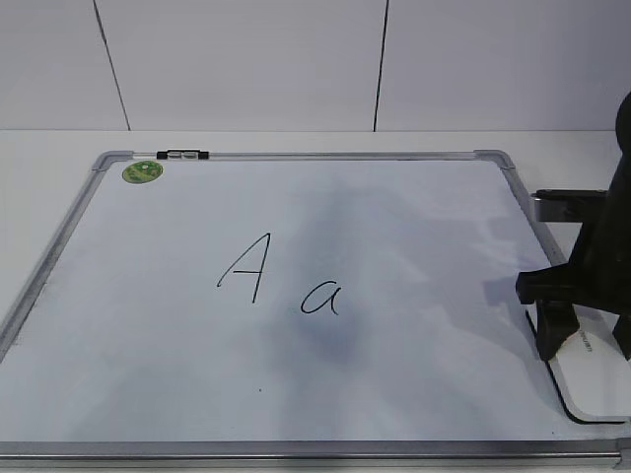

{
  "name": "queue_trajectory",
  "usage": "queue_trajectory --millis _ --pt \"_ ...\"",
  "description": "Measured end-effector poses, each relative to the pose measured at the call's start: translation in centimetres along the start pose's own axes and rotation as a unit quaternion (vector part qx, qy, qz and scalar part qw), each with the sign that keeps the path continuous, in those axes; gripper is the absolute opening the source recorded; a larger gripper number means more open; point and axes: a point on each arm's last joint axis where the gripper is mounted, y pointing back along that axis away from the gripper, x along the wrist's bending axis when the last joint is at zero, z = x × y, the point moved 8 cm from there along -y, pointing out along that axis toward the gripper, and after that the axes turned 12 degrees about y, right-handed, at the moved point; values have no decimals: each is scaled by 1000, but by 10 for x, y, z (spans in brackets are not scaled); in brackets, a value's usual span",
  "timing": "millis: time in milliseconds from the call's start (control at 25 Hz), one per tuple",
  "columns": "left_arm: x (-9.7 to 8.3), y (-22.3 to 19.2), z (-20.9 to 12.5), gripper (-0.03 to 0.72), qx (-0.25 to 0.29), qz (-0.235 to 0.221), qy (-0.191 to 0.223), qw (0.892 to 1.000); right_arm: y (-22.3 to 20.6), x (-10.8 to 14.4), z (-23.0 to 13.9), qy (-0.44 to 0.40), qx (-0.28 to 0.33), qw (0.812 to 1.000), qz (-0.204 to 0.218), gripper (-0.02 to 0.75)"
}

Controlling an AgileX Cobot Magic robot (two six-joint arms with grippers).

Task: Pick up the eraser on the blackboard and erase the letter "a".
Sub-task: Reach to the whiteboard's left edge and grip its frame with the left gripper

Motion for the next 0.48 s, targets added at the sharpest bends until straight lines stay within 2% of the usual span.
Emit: queue_trajectory --millis 480 --pt "0 0 0 236 0 0 0 1000 0 0 0 0 -1 1000 0 559"
